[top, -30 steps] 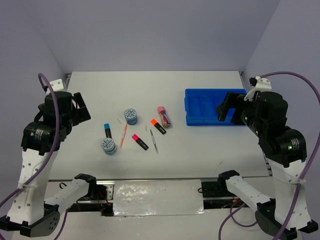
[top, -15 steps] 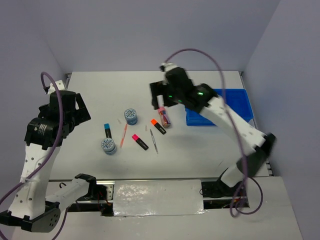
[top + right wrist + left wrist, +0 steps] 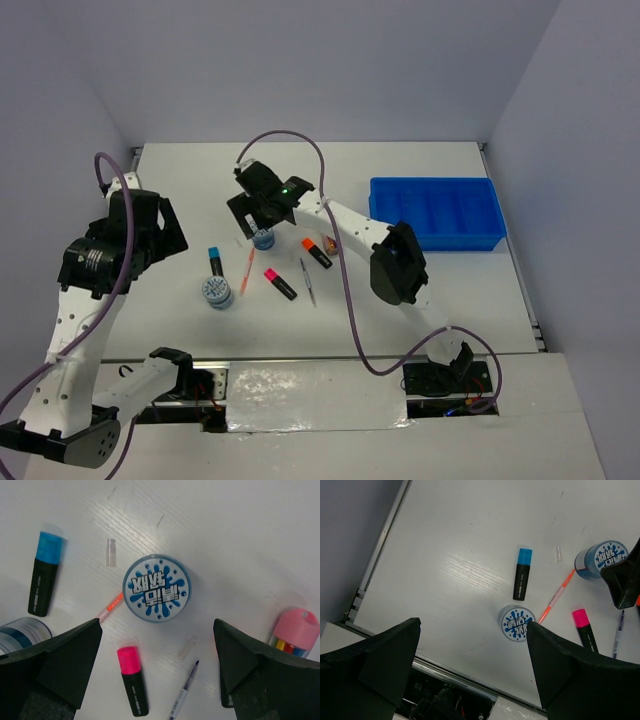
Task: Sort the stationery into containers
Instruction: Pick up the stationery from the center of the board.
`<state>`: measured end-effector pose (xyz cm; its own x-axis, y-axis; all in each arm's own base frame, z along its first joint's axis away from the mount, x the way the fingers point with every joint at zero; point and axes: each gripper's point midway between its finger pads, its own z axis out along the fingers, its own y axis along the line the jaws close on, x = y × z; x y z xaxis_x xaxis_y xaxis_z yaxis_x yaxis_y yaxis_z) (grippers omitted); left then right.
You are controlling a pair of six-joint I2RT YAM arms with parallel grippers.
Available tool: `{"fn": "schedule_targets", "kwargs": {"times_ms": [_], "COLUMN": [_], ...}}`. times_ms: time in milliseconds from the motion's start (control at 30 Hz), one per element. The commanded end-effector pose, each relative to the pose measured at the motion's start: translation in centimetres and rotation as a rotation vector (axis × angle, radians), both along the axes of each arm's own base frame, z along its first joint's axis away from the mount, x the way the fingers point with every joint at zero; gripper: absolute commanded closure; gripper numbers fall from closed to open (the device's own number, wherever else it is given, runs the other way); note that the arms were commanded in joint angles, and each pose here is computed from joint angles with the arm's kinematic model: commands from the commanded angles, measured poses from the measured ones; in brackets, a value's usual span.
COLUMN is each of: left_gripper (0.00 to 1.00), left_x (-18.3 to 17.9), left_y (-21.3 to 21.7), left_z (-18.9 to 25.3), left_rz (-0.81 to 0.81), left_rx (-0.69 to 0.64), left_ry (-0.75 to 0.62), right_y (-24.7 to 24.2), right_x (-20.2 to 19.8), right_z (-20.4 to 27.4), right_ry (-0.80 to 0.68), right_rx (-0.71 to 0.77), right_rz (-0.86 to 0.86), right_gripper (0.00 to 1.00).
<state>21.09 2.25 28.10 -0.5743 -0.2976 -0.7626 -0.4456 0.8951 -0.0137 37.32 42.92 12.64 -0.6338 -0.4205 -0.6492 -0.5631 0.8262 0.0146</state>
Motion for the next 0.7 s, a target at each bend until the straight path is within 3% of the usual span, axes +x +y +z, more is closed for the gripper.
{"fn": "schedule_targets", "kwargs": {"times_ms": [0, 467, 533, 633, 667], "left_gripper": [0.01, 0.01, 0.01, 0.01, 0.01], "left_x": [0.0, 0.8, 1.0, 1.1, 1.2], "left_y": [0.3, -0.6, -0.6, -0.5, -0.4], "left_z": [0.0, -0.9, -1.3, -1.4, -1.5], "left_rz": [-0.006, -0.054, -0.059, -0.063, -0.061], "left_rx": [0.025, 0.013, 0.02, 0.032, 0.035], "left_ry": [0.001, 0.021, 0.034, 0.041, 0.042], "right_y": [1.6, 4.2, 3.6, 3.0, 2.9], "right_x": [2.3, 3.9, 4.5, 5.0, 5.0], "right_z": [1.9, -2.3, -3.1, -3.3, -3.4], "right_ry": [-0.086, -0.073, -0.059, -0.067, -0.072], "right_rx": [0.063, 0.079, 0.071, 0.056, 0.052], "right_rz": [0.024, 0.102, 0.077, 0.062, 0.056], "right_gripper": [0.0, 0.03, 0.09, 0.31, 0.45]}}
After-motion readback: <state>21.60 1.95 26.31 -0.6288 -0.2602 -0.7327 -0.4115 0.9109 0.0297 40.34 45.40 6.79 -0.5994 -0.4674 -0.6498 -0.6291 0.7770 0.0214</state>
